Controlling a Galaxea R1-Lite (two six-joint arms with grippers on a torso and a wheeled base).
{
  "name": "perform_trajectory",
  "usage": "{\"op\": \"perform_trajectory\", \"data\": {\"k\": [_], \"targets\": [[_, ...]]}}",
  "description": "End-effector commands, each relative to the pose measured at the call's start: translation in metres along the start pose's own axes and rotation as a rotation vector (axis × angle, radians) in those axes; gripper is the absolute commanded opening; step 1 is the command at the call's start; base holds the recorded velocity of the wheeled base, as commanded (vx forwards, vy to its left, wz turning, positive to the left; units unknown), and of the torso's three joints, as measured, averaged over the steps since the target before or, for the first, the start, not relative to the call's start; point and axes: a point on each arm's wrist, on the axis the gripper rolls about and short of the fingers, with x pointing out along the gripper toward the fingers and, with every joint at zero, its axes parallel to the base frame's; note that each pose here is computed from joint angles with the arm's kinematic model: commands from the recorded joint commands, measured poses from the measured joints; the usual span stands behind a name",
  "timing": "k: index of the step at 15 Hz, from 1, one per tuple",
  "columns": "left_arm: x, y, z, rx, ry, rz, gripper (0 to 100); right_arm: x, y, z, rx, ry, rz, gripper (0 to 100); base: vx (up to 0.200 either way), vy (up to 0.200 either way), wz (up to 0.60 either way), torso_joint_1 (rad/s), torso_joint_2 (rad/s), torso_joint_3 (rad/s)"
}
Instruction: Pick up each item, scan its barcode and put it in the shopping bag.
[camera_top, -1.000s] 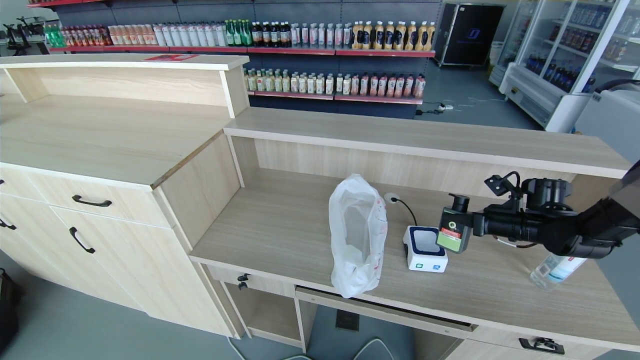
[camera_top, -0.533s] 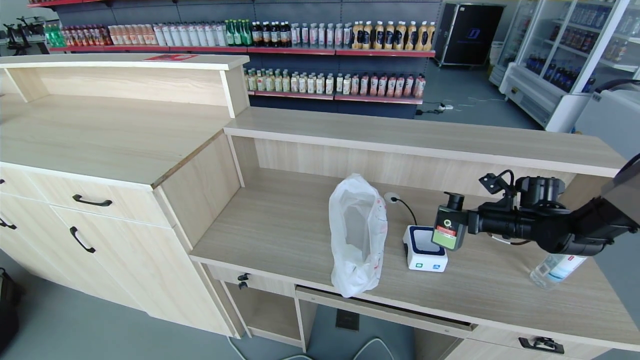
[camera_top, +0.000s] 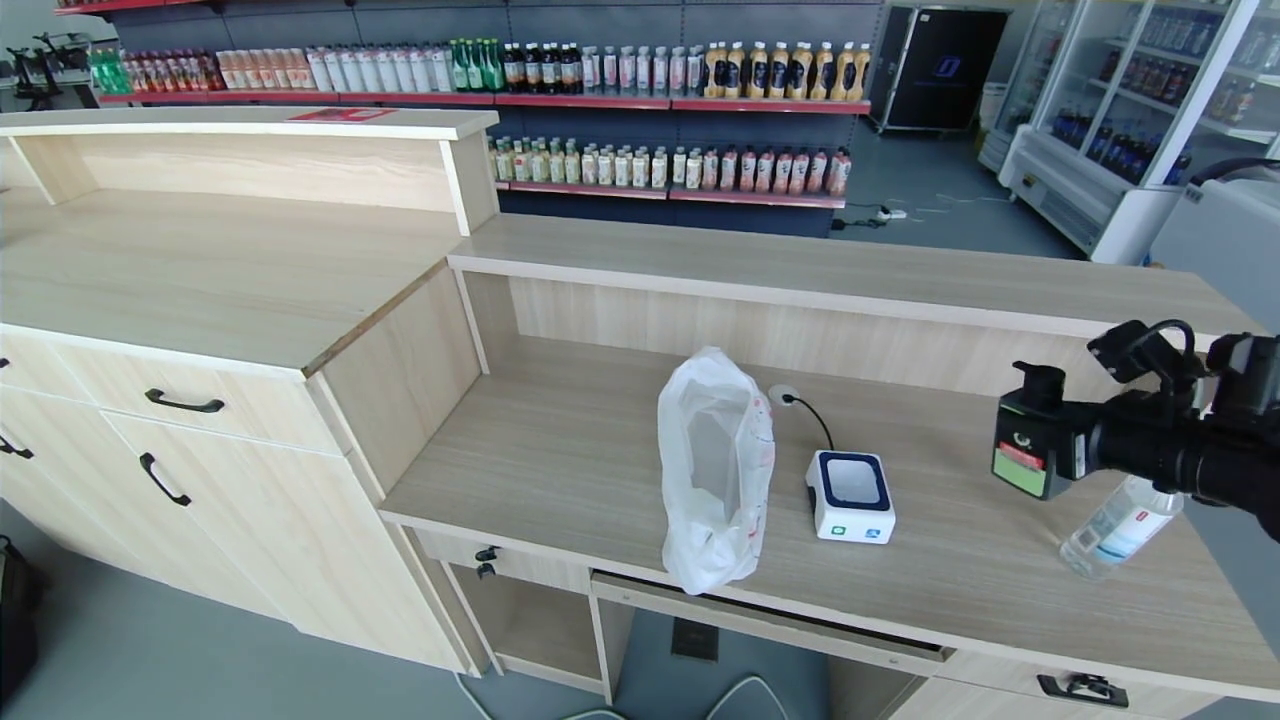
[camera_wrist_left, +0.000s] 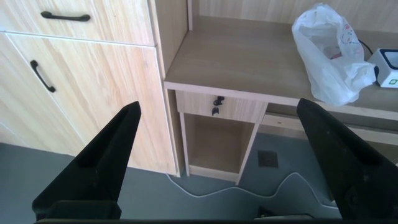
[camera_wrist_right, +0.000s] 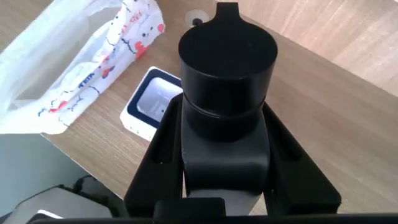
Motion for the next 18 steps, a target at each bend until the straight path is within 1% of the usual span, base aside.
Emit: {"op": "perform_trajectory", "data": {"k": [1, 4, 5, 7, 9, 10, 11, 12, 13, 14, 15, 17, 18], "targets": [[0.0, 0.0, 0.0, 0.0, 0.0, 0.0, 100, -0.063, 0.003, 0.014, -0.165, -0.025, -0.167, 0, 0.0, 0.0, 0.0, 0.0, 0.0, 0.0], [0.0, 0.0, 0.0, 0.0, 0.0, 0.0, 100, -0.066, -0.001, 0.022, -0.219, -0.075, -0.195, 0, 0.0, 0.0, 0.0, 0.0, 0.0, 0.0], [0.0, 0.0, 0.0, 0.0, 0.0, 0.0, 100, -0.066, -0.001, 0.026, -0.269, -0.101, -0.206, 0, 0.0, 0.0, 0.6, -0.002, 0.0, 0.007], [0.0, 0.0, 0.0, 0.0, 0.0, 0.0, 100, -0.056, 0.001, 0.033, -0.302, -0.151, -0.2, 0, 0.0, 0.0, 0.6, 0.0, 0.0, 0.002], [0.0, 0.0, 0.0, 0.0, 0.0, 0.0, 100, -0.032, 0.001, 0.04, -0.319, -0.195, -0.211, 0, 0.0, 0.0, 0.6, 0.0, 0.0, 0.0], [0.0, 0.0, 0.0, 0.0, 0.0, 0.0, 100, -0.021, 0.003, 0.043, -0.311, -0.206, -0.215, 0, 0.0, 0.0, 0.6, 0.017, 0.01, -0.007], [0.0, 0.0, 0.0, 0.0, 0.0, 0.0, 100, 0.0, 0.007, 0.049, -0.283, -0.227, -0.22, 0, 0.0, 0.0, 0.6, -0.002, 0.0, 0.002], [0.0, 0.0, 0.0, 0.0, 0.0, 0.0, 100, 0.017, 0.016, 0.051, -0.225, -0.236, -0.174, 0, 0.0, 0.0, 0.6, -0.002, 0.0, 0.002], [0.0, 0.0, 0.0, 0.0, 0.0, 0.0, 100, 0.037, 0.024, 0.044, -0.15, -0.223, -0.118, 0, 0.0, 0.0, 0.6, -0.002, 0.0, 0.007], [0.0, 0.0, 0.0, 0.0, 0.0, 0.0, 100, 0.058, 0.032, 0.036, -0.1, -0.205, -0.071, 0, 0.0, 0.0, 0.0, 0.0, 0.0, 0.0], [0.0, 0.0, 0.0, 0.0, 0.0, 0.0, 100, 0.068, 0.035, 0.03, -0.085, -0.191, -0.054, 0, 0.0, 0.0, 0.0, 0.0, 0.0, 0.0], [0.0, 0.0, 0.0, 0.0, 0.0, 0.0, 100, 0.103, 0.04, 0.008, -0.068, -0.153, -0.017, 0, 0.0, 0.0, 0.0, 0.0, 0.0, 0.0], [0.0, 0.0, 0.0, -0.001, 0.0, 0.0, 100, 0.111, 0.043, -0.002, -0.021, -0.129, -0.002, 0, 0.0, 0.0, 0.0, 0.0, 0.0, 0.0]]}}
